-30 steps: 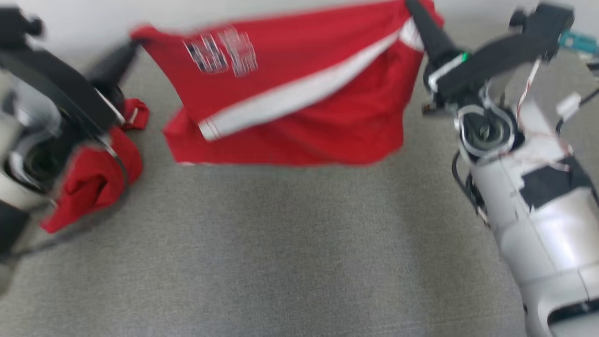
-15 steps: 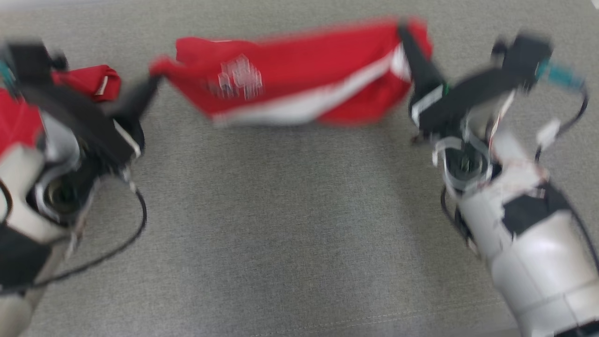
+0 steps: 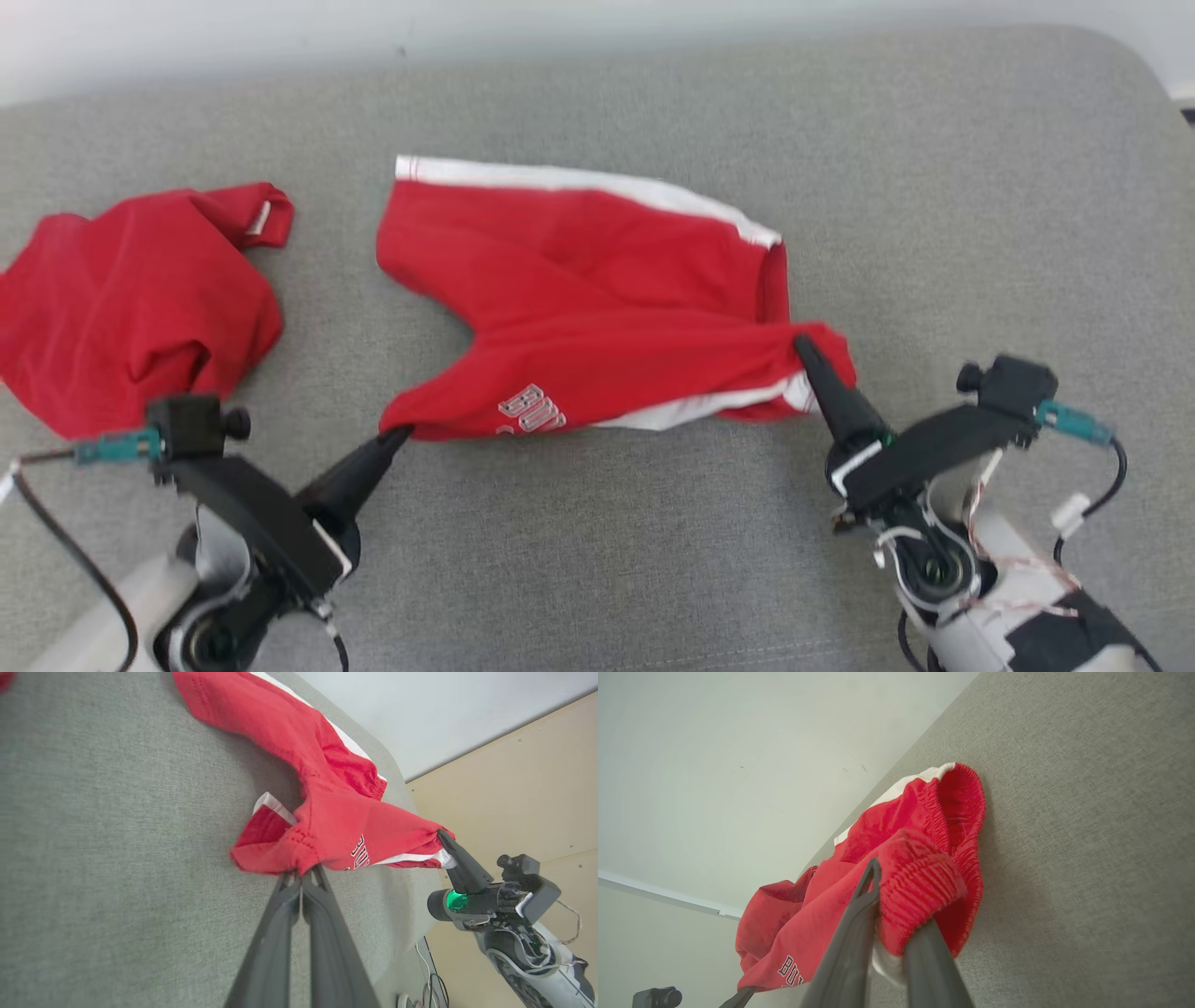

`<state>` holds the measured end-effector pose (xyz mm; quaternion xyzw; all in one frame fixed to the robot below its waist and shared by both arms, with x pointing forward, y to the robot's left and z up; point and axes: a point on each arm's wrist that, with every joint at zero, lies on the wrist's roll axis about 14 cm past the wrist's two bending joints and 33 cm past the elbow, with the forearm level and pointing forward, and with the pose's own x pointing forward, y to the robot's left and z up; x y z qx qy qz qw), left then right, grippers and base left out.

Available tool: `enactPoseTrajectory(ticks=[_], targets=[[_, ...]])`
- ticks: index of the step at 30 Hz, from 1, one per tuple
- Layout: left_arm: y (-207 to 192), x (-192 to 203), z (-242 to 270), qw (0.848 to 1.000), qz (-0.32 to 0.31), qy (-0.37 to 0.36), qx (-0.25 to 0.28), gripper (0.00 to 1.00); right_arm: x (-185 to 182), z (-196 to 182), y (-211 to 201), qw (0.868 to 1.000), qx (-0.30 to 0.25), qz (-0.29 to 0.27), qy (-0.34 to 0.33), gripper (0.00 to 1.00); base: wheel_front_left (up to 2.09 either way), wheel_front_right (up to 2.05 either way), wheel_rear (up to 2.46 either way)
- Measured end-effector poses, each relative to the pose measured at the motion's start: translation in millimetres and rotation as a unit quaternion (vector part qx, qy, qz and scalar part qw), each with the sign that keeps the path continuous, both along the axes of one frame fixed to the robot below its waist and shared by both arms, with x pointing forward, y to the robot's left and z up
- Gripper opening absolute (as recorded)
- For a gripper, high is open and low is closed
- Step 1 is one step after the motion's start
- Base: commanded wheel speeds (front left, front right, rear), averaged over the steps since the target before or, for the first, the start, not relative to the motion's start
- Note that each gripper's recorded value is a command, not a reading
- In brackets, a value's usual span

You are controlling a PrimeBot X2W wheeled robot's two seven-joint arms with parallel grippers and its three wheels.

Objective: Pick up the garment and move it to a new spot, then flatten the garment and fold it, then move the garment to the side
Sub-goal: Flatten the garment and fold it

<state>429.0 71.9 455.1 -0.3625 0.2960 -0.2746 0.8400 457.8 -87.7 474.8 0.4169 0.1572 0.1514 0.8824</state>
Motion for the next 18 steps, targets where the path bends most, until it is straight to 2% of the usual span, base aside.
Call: enactPoseTrajectory(ticks=[4,5,6,8,9,10,11,16,17,18], targets=[[4.9,-9.3,5.6,0.999,0.027,-0.014,-0.013,0.0,-15.6,4.9,-2.5,1.0,0.011,-0.007,-0.009,0.1,0.0,0.0,0.0],[6.8,-8.8,9.3,0.999,0.039,-0.02,-0.02,0.0,-18.6,5.9,-4.9,1.0,0.012,-0.012,-0.012,0.12,0.0,0.0,0.0],[6.9,-9.3,12.0,0.998,0.045,-0.025,-0.024,0.0,-21.5,5.9,-8.0,1.0,0.01,-0.015,-0.013,0.2,0.0,0.0,0.0],[2.3,-13.5,14.2,0.998,0.046,-0.028,-0.031,0.0,-27.7,3.6,-15.6,1.0,0.004,-0.024,-0.014,0.42,0.0,0.0,0.0],[-1.8,-17.0,13.1,0.998,0.042,-0.027,-0.031,0.0,-30.7,1.6,-18.3,1.0,-0.002,-0.026,-0.013,0.47,0.0,0.0,0.0],[-6.9,-20.1,12.3,0.999,0.035,-0.028,-0.03,0.0,-33.5,-0.4,-20.4,1.0,-0.008,-0.026,-0.012,0.82,0.0,0.0,0.0],[-11.0,-22.0,10.9,0.999,0.031,-0.028,-0.029,0.0,-35.7,-2.4,-21.5,1.0,-0.012,-0.027,-0.011,1.0,0.0,0.0,0.0],[-21.1,-31.4,-5.9,1.0,0.012,-0.018,0.0,0.0,-42.6,-9.9,-14.6,0.999,-0.029,-0.012,-0.007,1.0,0.0,0.0,0.0],[-21.2,-31.9,-8.2,1.0,0.011,-0.017,0.004,0.12,-43.7,-11.3,-13.6,0.999,-0.032,-0.009,-0.006,1.0,0.0,0.0,0.0],[-20.5,-31.5,-9.7,1.0,0.013,-0.017,0.007,0.31,-44.4,-12.5,-13.8,0.999,-0.035,-0.01,-0.007,1.0,0.0,0.0,0.0]])
